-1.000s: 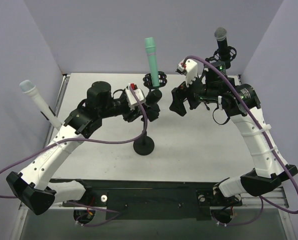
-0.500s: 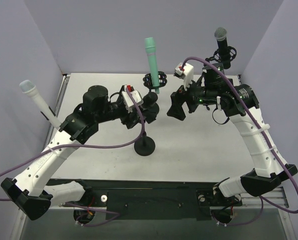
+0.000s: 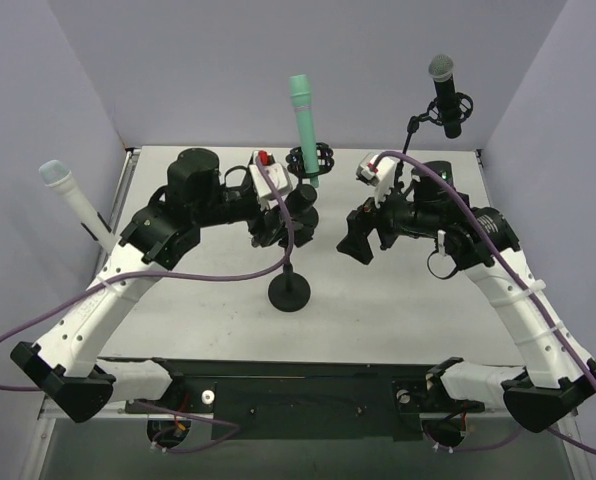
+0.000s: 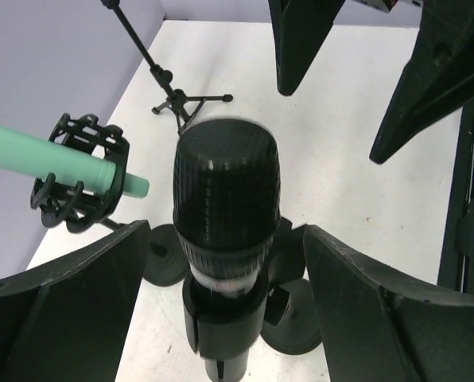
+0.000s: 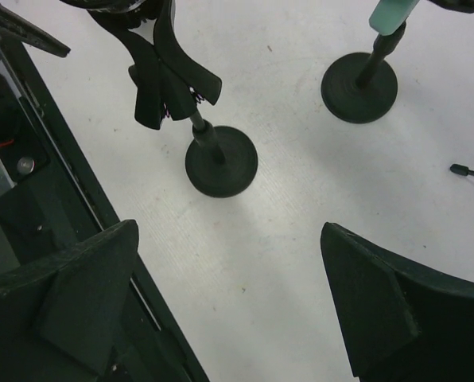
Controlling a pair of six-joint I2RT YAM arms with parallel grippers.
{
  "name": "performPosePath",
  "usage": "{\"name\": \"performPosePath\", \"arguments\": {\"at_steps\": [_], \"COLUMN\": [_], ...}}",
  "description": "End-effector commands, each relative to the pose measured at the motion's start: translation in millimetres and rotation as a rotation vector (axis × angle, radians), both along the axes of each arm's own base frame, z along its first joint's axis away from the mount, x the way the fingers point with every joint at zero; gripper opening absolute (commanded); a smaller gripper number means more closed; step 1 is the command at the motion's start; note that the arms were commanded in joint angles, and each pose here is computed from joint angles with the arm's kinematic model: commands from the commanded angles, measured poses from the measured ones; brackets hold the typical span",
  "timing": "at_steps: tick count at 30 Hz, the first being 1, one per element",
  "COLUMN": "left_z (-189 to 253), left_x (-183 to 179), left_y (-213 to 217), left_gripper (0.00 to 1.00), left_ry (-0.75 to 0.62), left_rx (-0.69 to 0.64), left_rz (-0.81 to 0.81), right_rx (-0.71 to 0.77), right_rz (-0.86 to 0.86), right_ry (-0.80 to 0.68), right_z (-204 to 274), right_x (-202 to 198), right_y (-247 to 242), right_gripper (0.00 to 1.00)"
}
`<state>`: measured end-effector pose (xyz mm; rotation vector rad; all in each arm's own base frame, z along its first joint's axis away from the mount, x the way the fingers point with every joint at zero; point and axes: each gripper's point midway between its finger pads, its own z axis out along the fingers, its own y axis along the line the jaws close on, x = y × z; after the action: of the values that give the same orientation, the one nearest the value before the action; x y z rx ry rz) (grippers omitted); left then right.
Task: Remove the microphone from the stand
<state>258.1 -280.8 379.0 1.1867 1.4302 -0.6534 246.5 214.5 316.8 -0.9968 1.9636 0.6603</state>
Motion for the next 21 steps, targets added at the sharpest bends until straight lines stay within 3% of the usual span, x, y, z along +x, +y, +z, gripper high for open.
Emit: {"name": "performPosePath", "arguments": {"at_steps": [1,12,16,21], "left_z": [26.4,24.6,22.1,23.4], "left_x": [-2.4,3.5,5.4,3.6], "left_y": [-11.1,-21.8,-22.8,-20.5], "left_gripper": [0.89,0.79,0.65,0.37], "left_ry": [-0.046,-0.03,-0.014,0.047], "left_rx": [-0.006,0.021,0.02,-0.02], "left_rz": [-0.095,-0.141,-0.134,-0.096], "right_rx": [0.178,0.212,0.234,0.227], "right_rz": [-0.052,0.114,0.164,0.198], "right_ry": [-0.162,-0.104,-0.086,-0.113], "right_z": [35.3,15.8,13.8,4.2], "right_x": [12.5,7.2,6.2,7.8], "right_y": [10.8,49.3,61.3,70.6], "right_gripper": [0.93,0.94,0.94,0.94]}}
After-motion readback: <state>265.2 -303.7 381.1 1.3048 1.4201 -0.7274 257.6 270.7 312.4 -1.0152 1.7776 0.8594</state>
